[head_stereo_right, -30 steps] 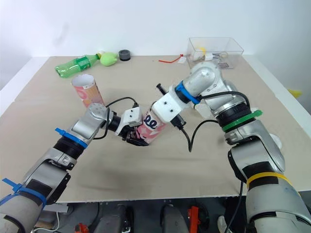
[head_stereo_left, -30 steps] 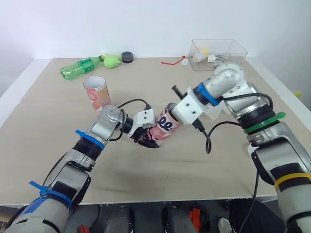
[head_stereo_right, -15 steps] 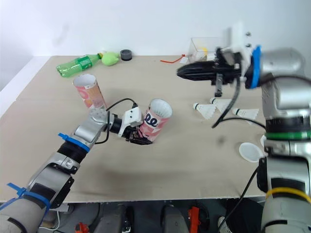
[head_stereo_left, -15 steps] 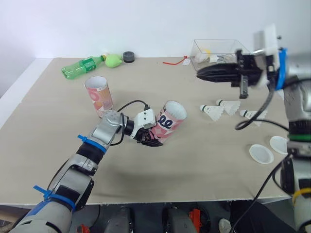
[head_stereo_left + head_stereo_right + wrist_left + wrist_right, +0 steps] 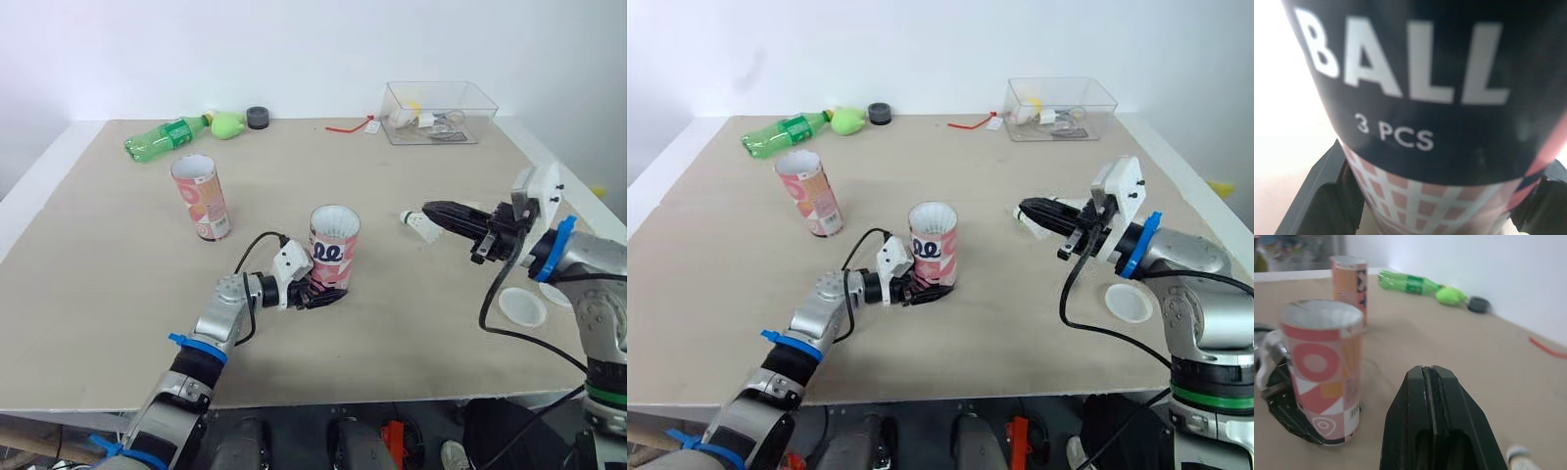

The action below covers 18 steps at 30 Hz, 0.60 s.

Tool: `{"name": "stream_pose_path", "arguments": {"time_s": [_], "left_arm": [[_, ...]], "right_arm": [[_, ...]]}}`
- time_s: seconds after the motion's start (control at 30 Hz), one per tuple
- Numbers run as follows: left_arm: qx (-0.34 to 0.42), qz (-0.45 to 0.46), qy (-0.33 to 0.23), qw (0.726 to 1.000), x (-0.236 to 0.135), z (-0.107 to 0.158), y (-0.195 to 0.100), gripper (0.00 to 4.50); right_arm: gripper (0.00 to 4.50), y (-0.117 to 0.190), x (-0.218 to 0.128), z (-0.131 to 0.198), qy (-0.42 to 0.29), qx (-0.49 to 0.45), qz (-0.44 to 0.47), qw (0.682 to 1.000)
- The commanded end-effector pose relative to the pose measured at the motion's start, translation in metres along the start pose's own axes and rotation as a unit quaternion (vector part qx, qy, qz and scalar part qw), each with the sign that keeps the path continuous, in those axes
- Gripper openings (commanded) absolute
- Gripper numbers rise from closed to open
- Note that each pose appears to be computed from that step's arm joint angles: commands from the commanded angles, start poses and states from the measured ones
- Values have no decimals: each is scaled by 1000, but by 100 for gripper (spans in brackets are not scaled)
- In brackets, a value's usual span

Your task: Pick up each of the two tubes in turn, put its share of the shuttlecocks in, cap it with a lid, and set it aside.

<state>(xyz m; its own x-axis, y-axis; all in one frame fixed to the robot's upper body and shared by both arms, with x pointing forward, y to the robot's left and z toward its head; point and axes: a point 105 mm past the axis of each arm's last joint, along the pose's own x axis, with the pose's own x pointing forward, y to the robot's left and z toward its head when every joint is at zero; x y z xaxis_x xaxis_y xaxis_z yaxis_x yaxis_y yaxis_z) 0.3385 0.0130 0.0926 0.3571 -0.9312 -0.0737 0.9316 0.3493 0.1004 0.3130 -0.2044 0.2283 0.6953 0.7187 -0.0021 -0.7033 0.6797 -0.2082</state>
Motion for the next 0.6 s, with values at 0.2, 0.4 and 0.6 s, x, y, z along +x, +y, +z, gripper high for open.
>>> {"name": "stream_pose_path", "arguments": {"time_s": [0.2, 0.4, 0.6], "left_arm": [[51, -16, -7, 999, 2, 3, -12, 322], [74, -63, -7, 995, 1, 4, -24, 322], [83, -93, -11, 992, 0, 10, -26, 322]], "right_arm": [[172, -16, -36, -13, 24, 62, -51, 996], [448, -33, -82, -54, 194, 26, -52, 979], [448, -51, -125, -76, 369, -25, -4, 929]]}}
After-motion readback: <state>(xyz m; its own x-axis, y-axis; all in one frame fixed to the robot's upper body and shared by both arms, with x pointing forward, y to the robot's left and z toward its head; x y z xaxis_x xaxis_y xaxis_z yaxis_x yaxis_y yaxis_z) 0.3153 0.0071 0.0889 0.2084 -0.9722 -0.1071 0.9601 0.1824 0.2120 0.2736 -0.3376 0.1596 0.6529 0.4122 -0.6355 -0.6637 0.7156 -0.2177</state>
